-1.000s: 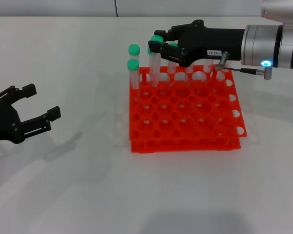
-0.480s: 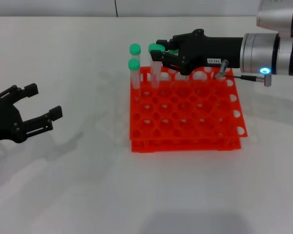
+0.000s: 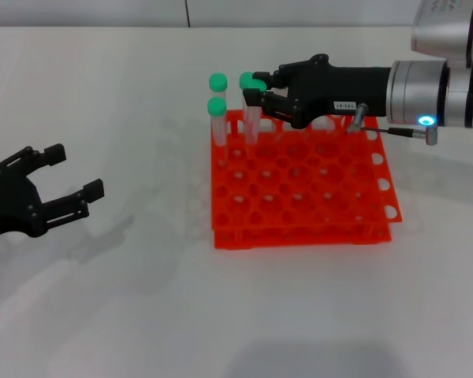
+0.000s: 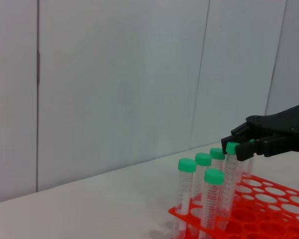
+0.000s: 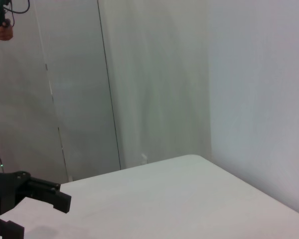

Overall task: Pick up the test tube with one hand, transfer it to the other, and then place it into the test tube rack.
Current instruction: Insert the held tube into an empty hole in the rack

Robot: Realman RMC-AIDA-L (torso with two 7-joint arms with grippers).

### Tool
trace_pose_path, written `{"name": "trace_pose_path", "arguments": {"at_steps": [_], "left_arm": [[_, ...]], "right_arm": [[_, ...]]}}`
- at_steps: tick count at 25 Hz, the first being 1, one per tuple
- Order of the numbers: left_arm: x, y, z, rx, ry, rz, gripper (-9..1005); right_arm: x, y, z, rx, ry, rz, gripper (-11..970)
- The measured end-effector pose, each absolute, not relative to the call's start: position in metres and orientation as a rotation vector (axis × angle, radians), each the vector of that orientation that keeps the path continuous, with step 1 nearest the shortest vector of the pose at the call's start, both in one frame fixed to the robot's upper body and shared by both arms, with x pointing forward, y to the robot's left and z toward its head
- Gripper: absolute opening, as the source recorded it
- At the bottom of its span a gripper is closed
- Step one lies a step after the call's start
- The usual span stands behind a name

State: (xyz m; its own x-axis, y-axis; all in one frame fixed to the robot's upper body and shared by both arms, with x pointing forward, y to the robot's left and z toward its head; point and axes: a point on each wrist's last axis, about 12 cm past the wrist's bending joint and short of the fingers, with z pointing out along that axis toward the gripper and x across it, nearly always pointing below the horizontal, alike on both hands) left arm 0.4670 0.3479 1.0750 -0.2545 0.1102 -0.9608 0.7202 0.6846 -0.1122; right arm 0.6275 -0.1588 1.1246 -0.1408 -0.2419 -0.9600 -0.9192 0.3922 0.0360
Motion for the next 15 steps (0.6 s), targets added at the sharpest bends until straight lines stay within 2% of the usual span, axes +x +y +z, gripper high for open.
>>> {"name": "trace_pose_path", "arguments": {"at_steps": [15], "left_arm": [[0.4675, 0.3483, 1.0743, 0.661, 1.763, -0.661, 875]], "right_arm": [[0.6272, -0.1551, 1.1219, -1.055, 1.644, 0.826, 249]]}}
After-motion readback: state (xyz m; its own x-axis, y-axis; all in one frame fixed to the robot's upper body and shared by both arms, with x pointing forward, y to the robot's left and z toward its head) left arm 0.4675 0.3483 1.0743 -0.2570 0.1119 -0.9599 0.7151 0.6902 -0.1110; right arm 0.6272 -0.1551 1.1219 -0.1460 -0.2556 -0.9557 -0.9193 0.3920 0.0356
